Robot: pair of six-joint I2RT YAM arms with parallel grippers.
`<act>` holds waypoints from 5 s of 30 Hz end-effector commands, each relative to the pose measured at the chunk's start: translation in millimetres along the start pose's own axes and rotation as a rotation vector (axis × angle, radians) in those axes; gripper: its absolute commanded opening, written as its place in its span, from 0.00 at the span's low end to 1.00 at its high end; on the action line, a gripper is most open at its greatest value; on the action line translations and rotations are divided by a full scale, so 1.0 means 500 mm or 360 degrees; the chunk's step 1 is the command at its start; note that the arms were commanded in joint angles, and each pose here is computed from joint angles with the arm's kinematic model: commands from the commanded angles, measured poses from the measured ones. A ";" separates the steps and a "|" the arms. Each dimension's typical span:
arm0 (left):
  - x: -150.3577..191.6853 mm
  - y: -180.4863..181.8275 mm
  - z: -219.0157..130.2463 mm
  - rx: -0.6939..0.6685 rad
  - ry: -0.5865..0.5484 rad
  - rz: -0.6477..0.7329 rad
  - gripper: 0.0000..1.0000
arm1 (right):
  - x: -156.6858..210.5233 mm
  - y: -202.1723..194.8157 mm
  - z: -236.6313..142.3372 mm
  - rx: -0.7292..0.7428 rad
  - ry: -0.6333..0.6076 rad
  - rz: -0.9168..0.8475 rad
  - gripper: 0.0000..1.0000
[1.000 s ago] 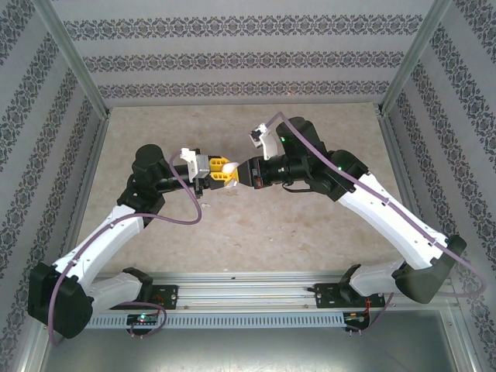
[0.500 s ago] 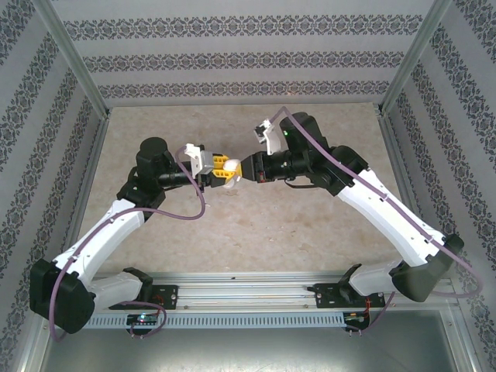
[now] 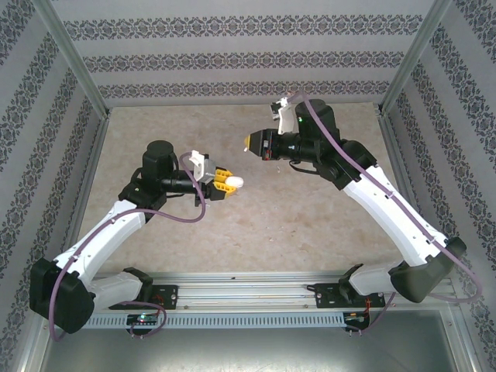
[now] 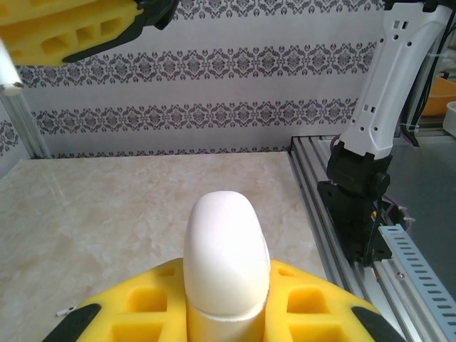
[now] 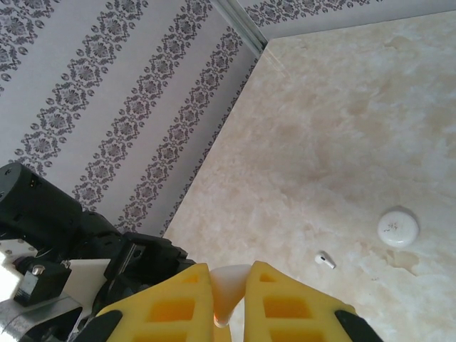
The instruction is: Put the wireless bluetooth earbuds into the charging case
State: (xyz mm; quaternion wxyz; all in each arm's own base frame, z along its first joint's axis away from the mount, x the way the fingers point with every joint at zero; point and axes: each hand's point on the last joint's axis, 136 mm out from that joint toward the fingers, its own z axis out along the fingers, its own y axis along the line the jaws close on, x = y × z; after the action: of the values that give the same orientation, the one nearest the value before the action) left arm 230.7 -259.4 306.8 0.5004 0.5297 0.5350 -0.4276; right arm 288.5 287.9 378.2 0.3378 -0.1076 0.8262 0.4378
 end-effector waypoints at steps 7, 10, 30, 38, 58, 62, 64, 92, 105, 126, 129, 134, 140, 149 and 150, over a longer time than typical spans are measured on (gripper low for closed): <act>-0.006 0.039 -0.007 -0.0138 -0.0036 -0.0110 0.00 | 0.108 -0.119 0.018 0.0295 0.0186 0.0127 0.12; 0.004 0.044 -0.011 -0.0185 0.0006 -0.0135 0.00 | 0.160 -0.189 0.051 0.0419 0.0308 0.0245 0.12; 0.102 0.049 -0.020 -0.0332 0.0117 -0.0452 0.00 | 0.463 -0.481 0.170 0.0833 0.0924 0.0559 0.44; 0.071 0.044 -0.027 -0.0248 0.0028 -0.0549 0.00 | 0.327 -0.298 0.115 0.0295 0.0599 0.0190 0.48; -0.037 0.005 -0.022 0.0228 -0.0237 -0.0710 0.00 | 0.152 0.061 0.040 -0.0625 0.0211 -0.0333 0.53; -0.040 0.002 -0.022 0.0249 -0.0234 -0.0703 0.00 | 0.146 0.057 0.045 -0.0616 0.0209 -0.0329 0.38; -0.041 0.001 -0.022 0.0253 -0.0233 -0.0701 0.00 | 0.143 0.059 0.046 -0.0627 0.0207 -0.0327 0.31; -0.034 0.001 -0.032 0.0097 -0.0230 -0.0640 0.43 | 0.120 0.072 0.019 -0.0641 0.0109 -0.0407 0.10; -0.039 0.005 -0.024 0.0190 -0.0256 -0.0664 0.10 | 0.119 0.074 0.025 -0.0665 0.0135 -0.0380 0.10; -0.047 -0.005 -0.034 0.0126 -0.0298 -0.0508 0.00 | 0.097 -0.044 0.068 -0.0211 0.0193 -0.0125 0.53; -0.046 -0.001 -0.035 0.0099 -0.0299 -0.0502 0.00 | 0.100 -0.047 0.070 -0.0197 0.0216 -0.0099 0.54; -0.030 0.012 -0.037 -0.0007 -0.0287 -0.0497 0.00 | 0.079 -0.055 0.044 -0.0105 0.0167 -0.0008 0.59; -0.002 0.025 -0.045 -0.0150 -0.0224 -0.0484 0.00 | 0.058 -0.099 -0.011 0.0025 0.0085 0.0229 0.63; 0.049 0.038 -0.059 -0.0362 -0.0078 -0.0469 0.00 | 0.226 -0.304 0.011 0.0570 0.0446 0.0461 0.56; 0.055 0.039 -0.061 -0.0377 -0.0061 -0.0475 0.00 | 0.256 -0.325 0.027 0.0612 0.0529 0.0474 0.54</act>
State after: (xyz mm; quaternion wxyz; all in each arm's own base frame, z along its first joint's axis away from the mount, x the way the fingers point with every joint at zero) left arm 245.9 -231.6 301.1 0.4970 0.3740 0.6231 -0.4743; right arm 291.7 228.7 256.4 0.2358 -0.0074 0.8983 0.3707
